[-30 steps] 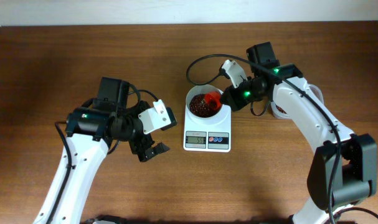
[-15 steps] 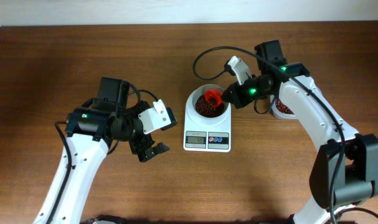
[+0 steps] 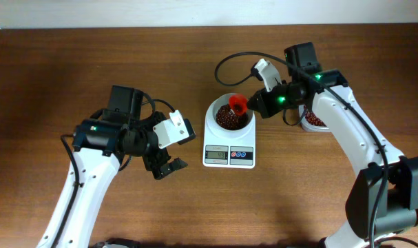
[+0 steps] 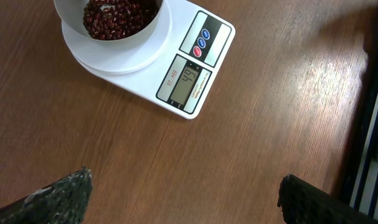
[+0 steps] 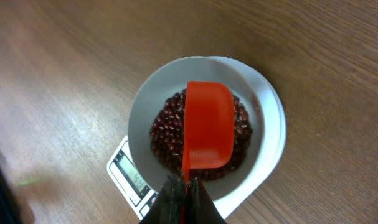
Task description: Scoop and weigh 50g on scale
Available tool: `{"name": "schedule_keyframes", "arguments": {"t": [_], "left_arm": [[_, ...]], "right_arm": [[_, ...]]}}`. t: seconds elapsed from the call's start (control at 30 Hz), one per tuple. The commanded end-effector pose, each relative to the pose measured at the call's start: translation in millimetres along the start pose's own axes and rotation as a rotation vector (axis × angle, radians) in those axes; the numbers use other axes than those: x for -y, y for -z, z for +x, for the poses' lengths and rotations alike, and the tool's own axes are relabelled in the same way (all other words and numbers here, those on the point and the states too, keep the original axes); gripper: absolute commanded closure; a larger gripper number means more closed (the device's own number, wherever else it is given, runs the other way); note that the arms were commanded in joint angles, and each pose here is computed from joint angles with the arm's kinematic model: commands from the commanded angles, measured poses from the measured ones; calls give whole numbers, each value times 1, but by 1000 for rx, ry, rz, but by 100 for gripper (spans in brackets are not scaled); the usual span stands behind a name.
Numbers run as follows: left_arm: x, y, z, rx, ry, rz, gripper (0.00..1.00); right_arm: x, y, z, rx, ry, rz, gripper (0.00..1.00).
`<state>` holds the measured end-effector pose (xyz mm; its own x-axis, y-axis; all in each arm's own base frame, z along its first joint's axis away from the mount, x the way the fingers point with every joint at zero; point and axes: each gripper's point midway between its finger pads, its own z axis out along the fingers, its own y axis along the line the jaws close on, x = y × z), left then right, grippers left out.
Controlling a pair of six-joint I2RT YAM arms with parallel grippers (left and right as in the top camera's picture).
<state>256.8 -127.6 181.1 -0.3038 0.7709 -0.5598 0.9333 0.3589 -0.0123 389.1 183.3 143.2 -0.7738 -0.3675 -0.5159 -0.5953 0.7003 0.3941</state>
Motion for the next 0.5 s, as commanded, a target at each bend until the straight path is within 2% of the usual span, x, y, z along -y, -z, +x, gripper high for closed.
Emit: {"name": "schedule_keyframes", "arguments": {"t": [0.0, 0.03, 0.07, 0.1, 0.17, 0.2, 0.23, 0.27, 0.3, 0.33, 0.37, 0.4, 0.47], "left_arm": [[3, -1, -3, 15, -19, 12, 1], [3, -1, -3, 15, -19, 12, 1], [3, 0, -3, 15, -19, 12, 1], [3, -1, -3, 15, -19, 12, 1], [3, -1, -3, 15, -19, 12, 1], [3, -1, -3, 15, -19, 12, 1], [3, -1, -3, 15, -19, 12, 1], [3, 0, -3, 15, -19, 12, 1], [3, -1, -3, 15, -19, 12, 1], [3, -1, -3, 15, -19, 12, 1], [3, -1, -3, 15, -19, 12, 1], [3, -1, -3, 15, -19, 12, 1], [3, -1, -3, 15, -19, 12, 1]], "right_arm": [[-13, 11, -11, 38, -3, -28, 96], [-13, 11, -13, 45, 26, -29, 96], [2, 11, -9, 24, -42, 53, 96], [-25, 13, -15, 57, 34, -96, 96], [-3, 11, -8, 21, -34, 28, 96], [-31, 13, -14, 59, 48, -127, 96], [-12, 11, -8, 25, 33, -21, 96], [6, 12, -1, -8, -54, 90, 96], [-23, 12, -9, 33, 40, -79, 96], [-2, 11, -2, -4, -24, 41, 96], [1, 11, -1, -8, -53, 57, 96], [-10, 11, -6, 14, -45, -5, 96], [-10, 11, -6, 16, -46, -6, 96]]}}
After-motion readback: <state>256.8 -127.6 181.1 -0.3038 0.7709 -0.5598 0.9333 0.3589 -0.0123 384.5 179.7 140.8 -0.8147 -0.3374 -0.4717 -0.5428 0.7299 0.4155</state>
